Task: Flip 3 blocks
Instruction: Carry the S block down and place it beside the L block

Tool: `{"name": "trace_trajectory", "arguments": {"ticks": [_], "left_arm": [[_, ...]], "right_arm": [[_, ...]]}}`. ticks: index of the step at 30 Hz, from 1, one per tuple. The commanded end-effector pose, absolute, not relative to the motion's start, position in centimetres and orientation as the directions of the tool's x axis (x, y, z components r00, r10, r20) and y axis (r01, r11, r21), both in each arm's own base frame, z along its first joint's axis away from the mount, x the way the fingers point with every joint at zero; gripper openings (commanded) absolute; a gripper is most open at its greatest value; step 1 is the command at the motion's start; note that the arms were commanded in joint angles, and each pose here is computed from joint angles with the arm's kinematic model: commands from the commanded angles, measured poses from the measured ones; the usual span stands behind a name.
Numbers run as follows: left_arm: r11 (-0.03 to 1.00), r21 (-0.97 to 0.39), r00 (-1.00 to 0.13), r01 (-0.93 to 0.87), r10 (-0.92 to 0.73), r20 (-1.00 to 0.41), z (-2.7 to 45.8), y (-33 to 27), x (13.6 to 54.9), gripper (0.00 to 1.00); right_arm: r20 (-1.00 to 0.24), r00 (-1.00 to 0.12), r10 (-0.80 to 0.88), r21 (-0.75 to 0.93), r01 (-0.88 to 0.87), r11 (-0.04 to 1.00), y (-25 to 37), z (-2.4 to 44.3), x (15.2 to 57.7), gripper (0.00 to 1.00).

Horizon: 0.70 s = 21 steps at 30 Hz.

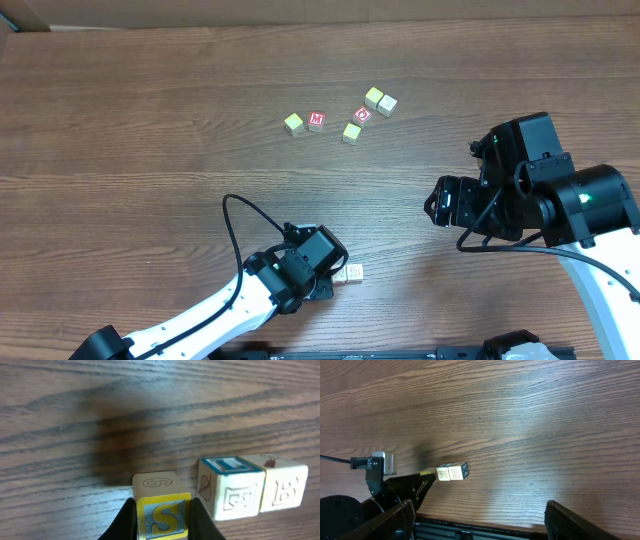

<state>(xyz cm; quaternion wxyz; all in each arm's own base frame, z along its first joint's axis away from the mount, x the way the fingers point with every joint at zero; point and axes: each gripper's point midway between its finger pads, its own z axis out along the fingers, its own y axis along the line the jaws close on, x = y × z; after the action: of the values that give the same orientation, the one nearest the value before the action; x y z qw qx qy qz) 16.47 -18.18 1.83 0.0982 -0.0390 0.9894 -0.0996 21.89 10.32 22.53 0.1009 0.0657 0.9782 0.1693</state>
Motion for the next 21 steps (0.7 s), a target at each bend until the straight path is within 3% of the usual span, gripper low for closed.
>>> {"name": "trace_trajectory", "arguments": {"ticks": [1, 21], "left_arm": [[0.978, -0.187, -0.971, -0.095, -0.133, -0.198, 1.6, -17.3, 17.2, 0.08], [0.968, -0.243, -0.979, -0.06, -0.104, -0.175, 1.8, -18.3, 17.3, 0.08]], "right_arm": [[-0.195, -0.968, 0.157, 0.357, 0.079, 0.931, 10.5, 23.2, 22.2, 0.84], [-0.195, -0.968, 0.157, 0.357, 0.079, 0.931, 10.5, 23.2, 22.2, 0.84]]}}
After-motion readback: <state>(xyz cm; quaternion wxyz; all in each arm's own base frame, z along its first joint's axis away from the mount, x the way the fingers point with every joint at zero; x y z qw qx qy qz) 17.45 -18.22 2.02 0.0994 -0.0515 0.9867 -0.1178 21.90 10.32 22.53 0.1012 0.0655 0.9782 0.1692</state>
